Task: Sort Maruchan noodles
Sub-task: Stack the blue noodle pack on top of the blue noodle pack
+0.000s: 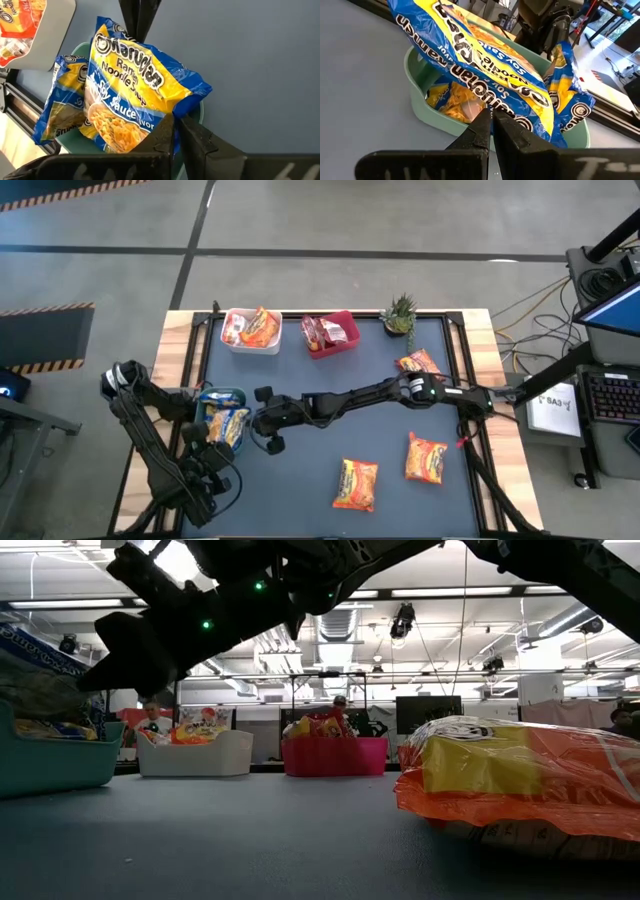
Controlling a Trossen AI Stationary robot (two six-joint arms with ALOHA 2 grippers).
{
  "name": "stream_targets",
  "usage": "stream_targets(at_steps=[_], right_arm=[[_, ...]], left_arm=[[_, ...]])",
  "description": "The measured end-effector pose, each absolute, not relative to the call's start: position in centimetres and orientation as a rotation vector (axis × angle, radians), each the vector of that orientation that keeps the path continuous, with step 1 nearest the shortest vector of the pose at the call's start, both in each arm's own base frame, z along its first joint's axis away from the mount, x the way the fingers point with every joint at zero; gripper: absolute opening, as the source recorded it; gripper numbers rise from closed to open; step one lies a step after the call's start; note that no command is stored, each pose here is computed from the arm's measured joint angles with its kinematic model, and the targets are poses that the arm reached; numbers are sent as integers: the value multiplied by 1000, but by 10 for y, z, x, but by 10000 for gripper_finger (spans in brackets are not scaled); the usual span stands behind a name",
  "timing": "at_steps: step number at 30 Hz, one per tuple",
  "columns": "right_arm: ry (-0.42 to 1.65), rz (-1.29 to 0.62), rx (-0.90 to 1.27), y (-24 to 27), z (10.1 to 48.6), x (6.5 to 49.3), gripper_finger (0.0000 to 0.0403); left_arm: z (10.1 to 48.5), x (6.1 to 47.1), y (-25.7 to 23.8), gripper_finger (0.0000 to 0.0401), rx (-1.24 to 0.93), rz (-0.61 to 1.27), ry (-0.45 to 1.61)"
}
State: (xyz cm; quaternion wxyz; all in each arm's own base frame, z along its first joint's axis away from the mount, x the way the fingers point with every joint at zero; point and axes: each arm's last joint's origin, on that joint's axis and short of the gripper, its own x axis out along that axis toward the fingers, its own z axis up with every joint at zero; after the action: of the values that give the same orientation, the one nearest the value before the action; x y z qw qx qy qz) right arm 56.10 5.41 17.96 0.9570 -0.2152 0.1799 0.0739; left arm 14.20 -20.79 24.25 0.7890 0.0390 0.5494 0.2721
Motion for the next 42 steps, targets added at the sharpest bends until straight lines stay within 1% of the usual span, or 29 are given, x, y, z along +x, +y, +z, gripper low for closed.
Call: stream_targets(at_steps=[4, 12, 15, 17, 21, 23, 26, 32, 38, 42], right_arm=[[371, 151, -437, 54, 178, 561, 8], [379, 147, -418, 53, 169, 558, 8], [364, 143, -410, 53, 170, 559, 8], [353, 141, -410, 53, 171, 559, 8], [339, 137, -406, 53, 172, 560, 8], [335, 135, -401, 53, 173, 560, 8], [335, 134, -391, 53, 173, 560, 8], [330, 126, -356, 53, 173, 560, 8], [331, 123, -341, 53, 173, 560, 8], [332, 120, -321, 53, 173, 560, 8]], left_arm=[[242, 141, -208, 33, 75, 593, 1200], [246, 141, -211, 104, 56, 561, 1282], [254, 144, -213, 122, 84, 528, 1220], [259, 148, -213, 128, 115, 525, 1103], [262, 155, -209, 129, 175, 561, 841], [258, 158, -205, 125, 191, 590, 792], [247, 161, -198, 116, 203, 632, 788], [226, 162, -186, 90, 160, 705, 780], [213, 159, -183, 68, 139, 719, 802], [201, 157, -182, 60, 109, 712, 831]])
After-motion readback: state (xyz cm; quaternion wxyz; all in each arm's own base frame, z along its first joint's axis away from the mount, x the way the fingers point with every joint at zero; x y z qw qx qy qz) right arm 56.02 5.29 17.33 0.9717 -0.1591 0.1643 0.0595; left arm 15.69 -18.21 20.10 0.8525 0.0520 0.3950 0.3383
